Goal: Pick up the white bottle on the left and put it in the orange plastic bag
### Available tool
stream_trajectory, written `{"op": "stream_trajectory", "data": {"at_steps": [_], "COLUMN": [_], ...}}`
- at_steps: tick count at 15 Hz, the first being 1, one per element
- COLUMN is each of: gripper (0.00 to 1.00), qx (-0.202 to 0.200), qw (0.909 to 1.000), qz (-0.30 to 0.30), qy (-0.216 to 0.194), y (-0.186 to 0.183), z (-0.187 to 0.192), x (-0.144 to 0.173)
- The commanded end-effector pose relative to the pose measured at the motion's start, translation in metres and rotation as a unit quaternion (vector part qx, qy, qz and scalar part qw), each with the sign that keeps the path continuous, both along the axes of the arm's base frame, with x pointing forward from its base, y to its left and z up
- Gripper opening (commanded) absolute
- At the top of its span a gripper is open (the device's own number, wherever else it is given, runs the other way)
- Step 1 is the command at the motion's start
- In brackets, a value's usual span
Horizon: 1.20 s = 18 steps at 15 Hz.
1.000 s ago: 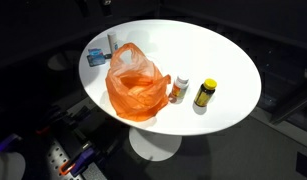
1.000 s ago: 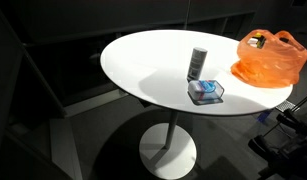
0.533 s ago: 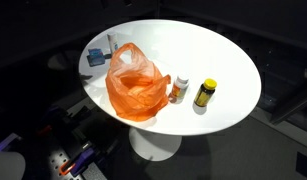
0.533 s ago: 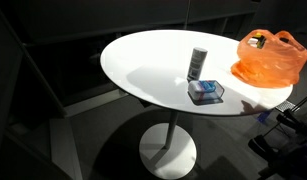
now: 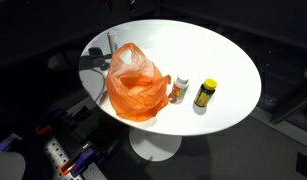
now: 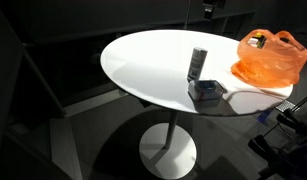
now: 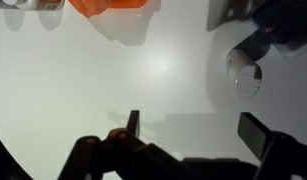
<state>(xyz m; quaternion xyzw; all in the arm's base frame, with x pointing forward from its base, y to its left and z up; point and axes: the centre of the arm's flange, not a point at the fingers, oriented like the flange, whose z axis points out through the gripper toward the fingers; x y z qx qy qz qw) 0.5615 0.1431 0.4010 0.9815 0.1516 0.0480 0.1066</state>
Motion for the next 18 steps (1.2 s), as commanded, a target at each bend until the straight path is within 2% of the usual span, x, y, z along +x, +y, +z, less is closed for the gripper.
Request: {"op": "stream_trajectory", "data": {"at_steps": [1, 5, 8, 13, 17, 18], "gripper": [1.0, 1.0, 1.0, 1.0, 1.0, 0.81], "qx": [0.024, 0.051, 0.061, 0.031, 0.015, 0.014], "qw": [0.9995, 0.9979, 0.9961, 0.9956, 0.9954, 0.9954], "qz": [0.018, 0.031, 0.034, 0.02, -0.006, -0.012], "qy": [0.006, 0.025, 0.054, 0.086, 0.095, 0.094], "y": [0.022, 0.047, 0.061, 0.075, 0.075, 0.073], "z": [-0.027, -0.064, -0.081, -0.099, -0.108, -0.11], "x": [0.024, 0.025, 0.019, 0.003, -0.001, 0.0]}}
